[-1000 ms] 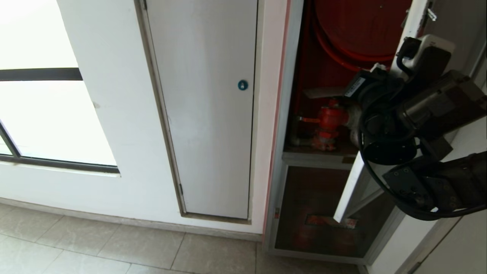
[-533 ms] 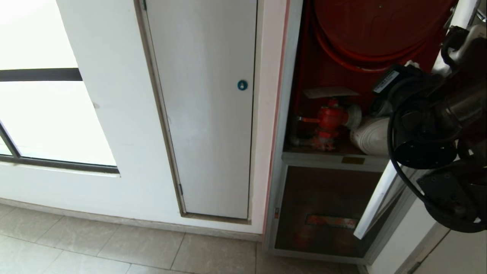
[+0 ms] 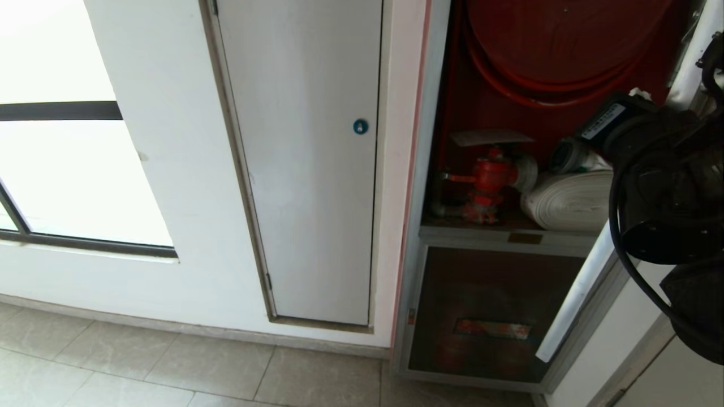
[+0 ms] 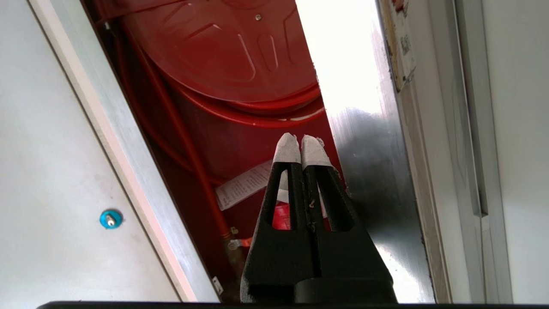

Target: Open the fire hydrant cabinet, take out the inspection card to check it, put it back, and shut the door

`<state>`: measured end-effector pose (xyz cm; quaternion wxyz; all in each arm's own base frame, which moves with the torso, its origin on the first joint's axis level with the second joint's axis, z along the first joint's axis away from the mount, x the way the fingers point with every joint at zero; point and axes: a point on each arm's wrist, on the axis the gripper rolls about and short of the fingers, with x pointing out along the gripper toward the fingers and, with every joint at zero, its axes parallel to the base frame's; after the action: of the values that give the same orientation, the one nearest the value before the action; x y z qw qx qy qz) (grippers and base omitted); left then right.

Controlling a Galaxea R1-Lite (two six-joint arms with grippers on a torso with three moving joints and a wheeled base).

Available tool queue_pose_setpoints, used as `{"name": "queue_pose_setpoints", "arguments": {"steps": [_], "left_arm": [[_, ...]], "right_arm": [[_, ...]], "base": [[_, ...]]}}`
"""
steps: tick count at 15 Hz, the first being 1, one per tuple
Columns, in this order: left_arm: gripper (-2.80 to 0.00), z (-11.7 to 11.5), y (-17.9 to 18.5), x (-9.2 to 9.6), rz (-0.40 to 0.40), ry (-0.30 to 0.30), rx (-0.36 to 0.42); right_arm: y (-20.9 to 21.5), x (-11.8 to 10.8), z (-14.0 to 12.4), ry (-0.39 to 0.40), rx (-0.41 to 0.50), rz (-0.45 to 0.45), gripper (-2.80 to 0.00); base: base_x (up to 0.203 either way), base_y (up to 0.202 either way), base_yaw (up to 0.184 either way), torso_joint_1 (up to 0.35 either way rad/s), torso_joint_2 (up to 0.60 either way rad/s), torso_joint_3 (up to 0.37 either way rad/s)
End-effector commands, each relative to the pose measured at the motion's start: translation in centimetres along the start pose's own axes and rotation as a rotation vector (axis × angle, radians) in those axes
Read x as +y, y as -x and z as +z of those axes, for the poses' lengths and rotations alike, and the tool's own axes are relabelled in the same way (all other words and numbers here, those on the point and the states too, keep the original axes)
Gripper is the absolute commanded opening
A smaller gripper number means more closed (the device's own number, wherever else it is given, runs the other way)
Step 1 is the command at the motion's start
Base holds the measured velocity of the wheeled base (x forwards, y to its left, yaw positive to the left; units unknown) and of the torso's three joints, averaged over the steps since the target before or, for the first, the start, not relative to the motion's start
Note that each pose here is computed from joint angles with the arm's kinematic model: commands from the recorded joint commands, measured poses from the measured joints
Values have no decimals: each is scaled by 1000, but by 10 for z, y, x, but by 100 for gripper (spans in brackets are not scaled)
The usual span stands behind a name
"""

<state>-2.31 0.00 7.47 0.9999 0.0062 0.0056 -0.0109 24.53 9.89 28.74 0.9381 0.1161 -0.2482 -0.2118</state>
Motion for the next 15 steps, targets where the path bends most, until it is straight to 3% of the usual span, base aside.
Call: {"name": "queue_pose_setpoints", "arguments": {"steps": [1, 8, 15], "left_arm": [[-280, 0, 0, 0, 0, 0, 2], [-280, 0, 0, 0, 0, 0, 2], [-280, 0, 0, 0, 0, 0, 2]], "right_arm": [[1, -5, 3, 0, -7, -11, -280], [-1, -23, -4, 75, 15, -29, -280], [0, -41, 7, 110, 16, -55, -280]], "base": [[0, 0, 0, 0, 0, 0], [0, 0, 0, 0, 0, 0], [0, 0, 0, 0, 0, 0]]}}
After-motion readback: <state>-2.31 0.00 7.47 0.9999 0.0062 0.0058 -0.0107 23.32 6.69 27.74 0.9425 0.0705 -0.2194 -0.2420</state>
